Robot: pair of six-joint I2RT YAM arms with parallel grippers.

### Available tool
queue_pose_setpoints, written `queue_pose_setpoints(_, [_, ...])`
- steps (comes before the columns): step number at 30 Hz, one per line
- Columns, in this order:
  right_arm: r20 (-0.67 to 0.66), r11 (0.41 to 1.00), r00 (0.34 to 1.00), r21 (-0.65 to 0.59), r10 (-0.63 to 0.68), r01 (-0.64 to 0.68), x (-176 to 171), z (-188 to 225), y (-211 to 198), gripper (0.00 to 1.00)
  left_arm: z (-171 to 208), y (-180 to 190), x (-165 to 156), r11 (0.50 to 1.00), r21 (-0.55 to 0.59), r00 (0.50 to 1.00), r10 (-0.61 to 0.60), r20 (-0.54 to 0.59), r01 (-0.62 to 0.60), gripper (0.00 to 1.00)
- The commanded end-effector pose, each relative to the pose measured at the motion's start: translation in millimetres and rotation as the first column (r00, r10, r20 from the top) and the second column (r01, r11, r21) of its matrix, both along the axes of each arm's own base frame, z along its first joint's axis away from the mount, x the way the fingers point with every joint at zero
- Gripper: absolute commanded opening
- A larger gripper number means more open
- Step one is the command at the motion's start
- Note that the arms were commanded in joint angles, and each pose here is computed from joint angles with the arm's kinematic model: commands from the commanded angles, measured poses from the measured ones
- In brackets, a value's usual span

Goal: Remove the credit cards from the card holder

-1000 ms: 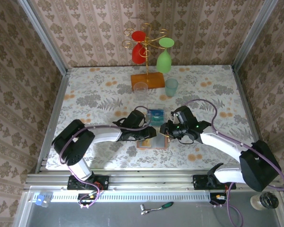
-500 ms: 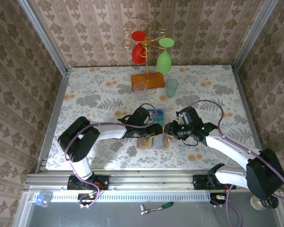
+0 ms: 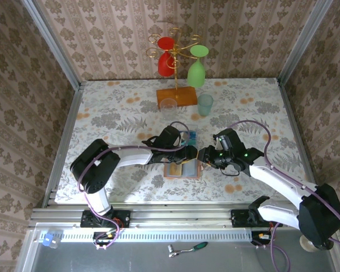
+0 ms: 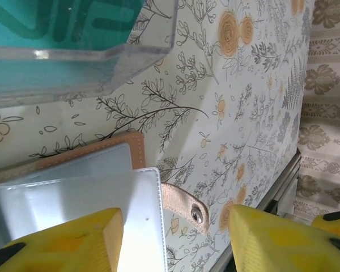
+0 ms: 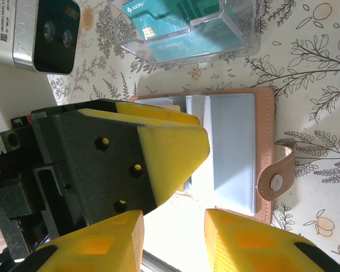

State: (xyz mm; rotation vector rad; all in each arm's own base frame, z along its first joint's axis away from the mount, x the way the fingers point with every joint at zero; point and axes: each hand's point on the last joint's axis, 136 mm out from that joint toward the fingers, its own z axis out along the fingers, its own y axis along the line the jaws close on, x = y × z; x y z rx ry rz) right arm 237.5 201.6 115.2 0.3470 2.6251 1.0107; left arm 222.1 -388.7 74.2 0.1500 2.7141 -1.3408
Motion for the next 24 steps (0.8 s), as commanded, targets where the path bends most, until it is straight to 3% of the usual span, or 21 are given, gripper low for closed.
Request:
queue_pose_setpoints(1, [0.018, 1.0, 1.0, -0.027, -0.004, 0.005, 2.8, 4.3, -5.1, 0.34, 16.2, -2.2, 3.5, 0.999, -0.036, 0.999, -0.001, 0.05, 0.003, 0.53])
queue_pose_setpoints(18, [-0.024, 0.999, 0.999, 0.02, 0.045, -0.045, 17.2, -9.3, 21.2, 0.33, 10.4, 61.9, 9.7, 0.991, 0.024, 0.99, 0.127, 0.057, -0.129, 0.51])
queue_pose_setpoints(24, [-0.038, 0.995, 0.994, 0.032, 0.101, -0.099, 20.1, -11.1, 45.1, 0.23, -4.3, 98.4, 5.5, 0.976, 0.083, 0.98, 0.195, 0.049, -0.199, 0.44])
